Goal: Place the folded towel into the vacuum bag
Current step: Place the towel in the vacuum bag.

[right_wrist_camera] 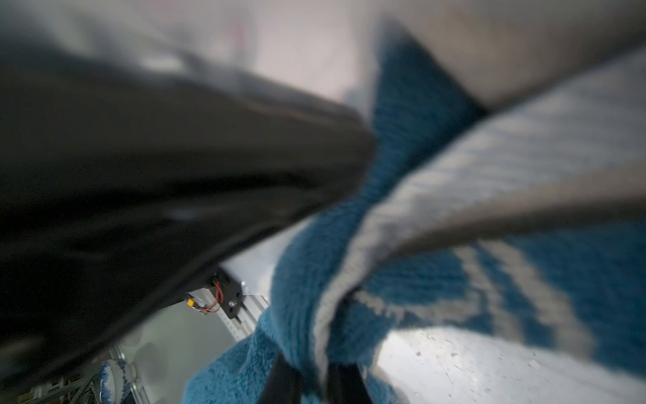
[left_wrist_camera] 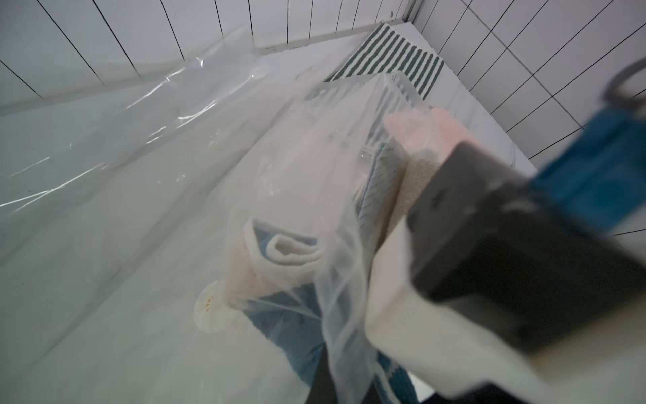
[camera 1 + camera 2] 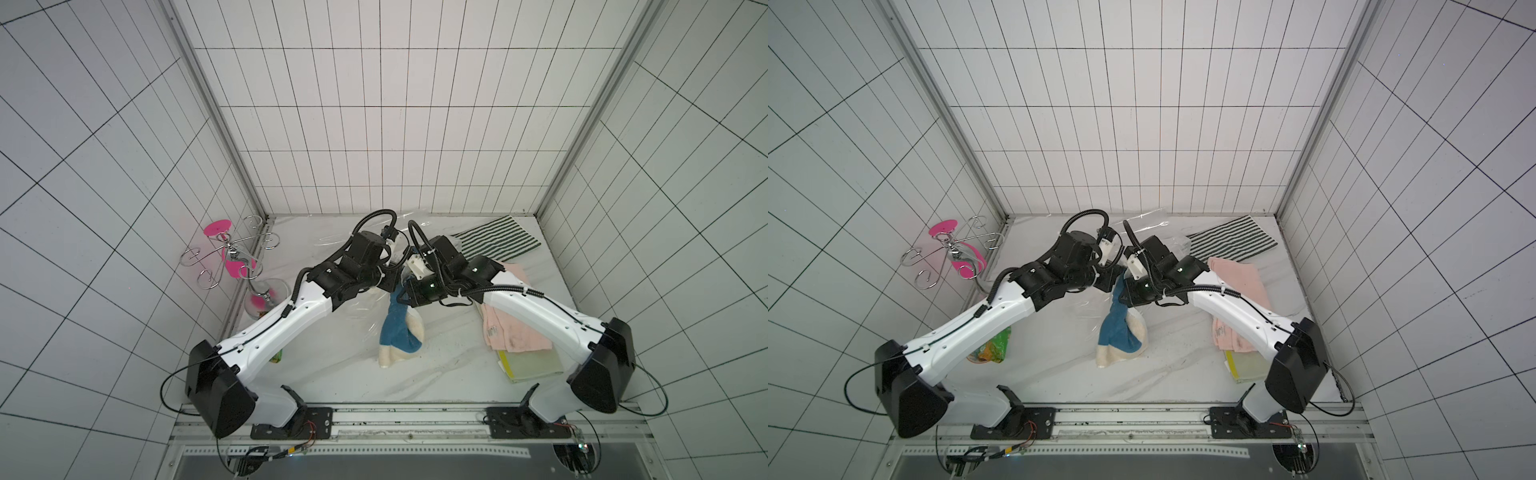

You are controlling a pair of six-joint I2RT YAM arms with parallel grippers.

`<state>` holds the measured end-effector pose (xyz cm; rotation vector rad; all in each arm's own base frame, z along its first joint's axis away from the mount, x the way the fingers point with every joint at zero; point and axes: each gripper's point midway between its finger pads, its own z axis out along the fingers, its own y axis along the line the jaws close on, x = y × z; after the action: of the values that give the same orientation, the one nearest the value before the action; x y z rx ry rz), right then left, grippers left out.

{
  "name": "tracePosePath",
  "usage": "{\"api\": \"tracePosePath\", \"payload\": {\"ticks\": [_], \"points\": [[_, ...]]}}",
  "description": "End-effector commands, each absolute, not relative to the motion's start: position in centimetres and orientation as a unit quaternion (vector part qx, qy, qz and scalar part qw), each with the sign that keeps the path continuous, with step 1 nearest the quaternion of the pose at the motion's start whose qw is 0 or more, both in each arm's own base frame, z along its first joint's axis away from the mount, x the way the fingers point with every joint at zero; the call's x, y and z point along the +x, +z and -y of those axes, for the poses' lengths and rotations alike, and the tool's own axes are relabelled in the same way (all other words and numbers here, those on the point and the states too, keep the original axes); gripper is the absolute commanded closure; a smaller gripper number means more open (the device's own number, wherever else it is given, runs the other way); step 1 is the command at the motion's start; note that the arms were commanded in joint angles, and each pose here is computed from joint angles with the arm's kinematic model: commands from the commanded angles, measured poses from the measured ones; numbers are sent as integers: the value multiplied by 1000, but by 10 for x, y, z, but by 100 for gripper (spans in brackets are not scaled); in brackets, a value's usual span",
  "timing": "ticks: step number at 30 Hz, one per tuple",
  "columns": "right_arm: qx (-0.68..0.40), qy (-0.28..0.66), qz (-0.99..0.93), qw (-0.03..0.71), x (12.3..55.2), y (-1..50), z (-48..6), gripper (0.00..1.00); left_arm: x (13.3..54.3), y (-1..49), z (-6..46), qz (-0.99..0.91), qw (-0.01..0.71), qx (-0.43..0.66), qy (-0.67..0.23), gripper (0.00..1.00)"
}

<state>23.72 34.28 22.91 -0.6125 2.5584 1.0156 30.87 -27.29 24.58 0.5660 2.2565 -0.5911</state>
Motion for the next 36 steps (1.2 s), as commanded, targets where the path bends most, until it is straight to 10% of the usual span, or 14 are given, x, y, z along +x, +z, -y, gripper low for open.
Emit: {"api": "tracePosePath", "payload": {"ticks": [1, 10, 19, 25, 30, 36], "points": [[-240, 415, -864, 150, 216, 250, -373, 100, 308, 255, 281, -863, 375, 228, -249, 100], [-169, 218, -938, 208, 319, 142, -289, 100, 275, 230, 280, -875, 309, 246, -280, 100], [-318, 81, -908, 259, 300, 124, -310, 100, 287, 223, 288, -875, 312, 233, -287, 100], [-387, 200, -835, 336, 265, 184, -360, 100, 292, 219, 281, -885, 305, 224, -271, 100], [-380, 141, -881, 243, 274, 99, -345, 99, 290, 213, 266, -886, 308, 200, -282, 100], [-302, 144, -921, 200, 268, 68, -325, 55, 303, 186, 244, -905, 299, 156, -258, 100]]}}
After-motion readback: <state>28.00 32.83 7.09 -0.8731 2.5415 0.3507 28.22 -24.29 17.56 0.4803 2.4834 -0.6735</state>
